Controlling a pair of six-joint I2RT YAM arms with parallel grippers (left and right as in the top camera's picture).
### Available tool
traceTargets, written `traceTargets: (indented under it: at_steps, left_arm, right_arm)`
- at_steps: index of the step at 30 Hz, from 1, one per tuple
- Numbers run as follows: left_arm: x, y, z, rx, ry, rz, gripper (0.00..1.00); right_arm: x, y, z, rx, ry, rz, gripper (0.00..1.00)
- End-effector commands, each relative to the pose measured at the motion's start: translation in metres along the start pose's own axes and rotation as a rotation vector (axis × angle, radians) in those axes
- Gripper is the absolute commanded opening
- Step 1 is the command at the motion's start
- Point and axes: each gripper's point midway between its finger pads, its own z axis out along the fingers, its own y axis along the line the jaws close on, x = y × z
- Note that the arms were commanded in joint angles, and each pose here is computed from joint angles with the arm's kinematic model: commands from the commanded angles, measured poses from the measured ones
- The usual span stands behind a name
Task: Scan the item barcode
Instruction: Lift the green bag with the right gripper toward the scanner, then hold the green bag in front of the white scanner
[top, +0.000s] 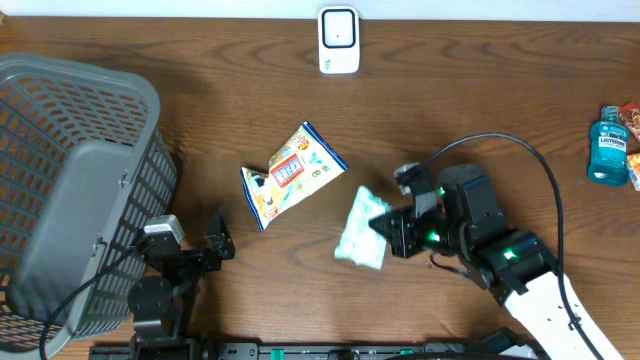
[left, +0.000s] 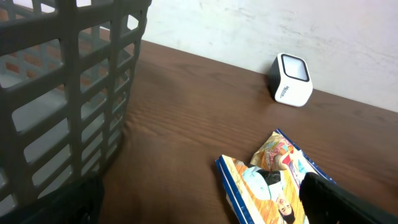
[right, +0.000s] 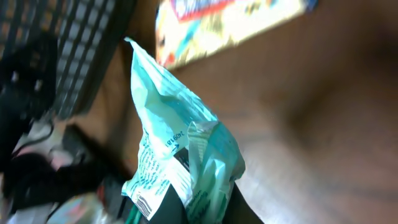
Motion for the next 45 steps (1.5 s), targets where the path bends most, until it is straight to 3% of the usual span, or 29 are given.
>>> traceTargets:
  at_steps: [1,4,8,18,27,45]
  left_arm:
    - [0.013,0.002,0.002,0.003,0.042,-0.003,1.00]
    - [0.013,0.002,0.002,0.003,0.042,-0.003,1.00]
    - [0.013,0.002,0.002,0.003,0.042,-0.003,1.00]
    - [0.013,0.002,0.002,0.003,0.042,-0.003,1.00]
    - [0.013,0.002,0.002,0.003,0.042,-0.003,1.00]
    - [0.013,0.002,0.002,0.003,0.042,-0.003,1.00]
  right_arm:
    - [-0.030,-0.030,-0.002,0.184,-0.132,-0.024,0.01]
    - [-0.059,-0.044,-0.001,0.281,-0.248,-0.064,0.01]
    - [-0.091,-0.033,0.011,0.255,-0.342,-0.210,0.01]
    - [-0.181,-0.016,0.033,0.397,-0.659,-0.769,0.01]
    - [-0.237,-0.025,0.030,0.688,-0.903,-1.033,0.01]
    - [-0.352,-0.084,0.121,0.779,-0.939,-1.012,0.01]
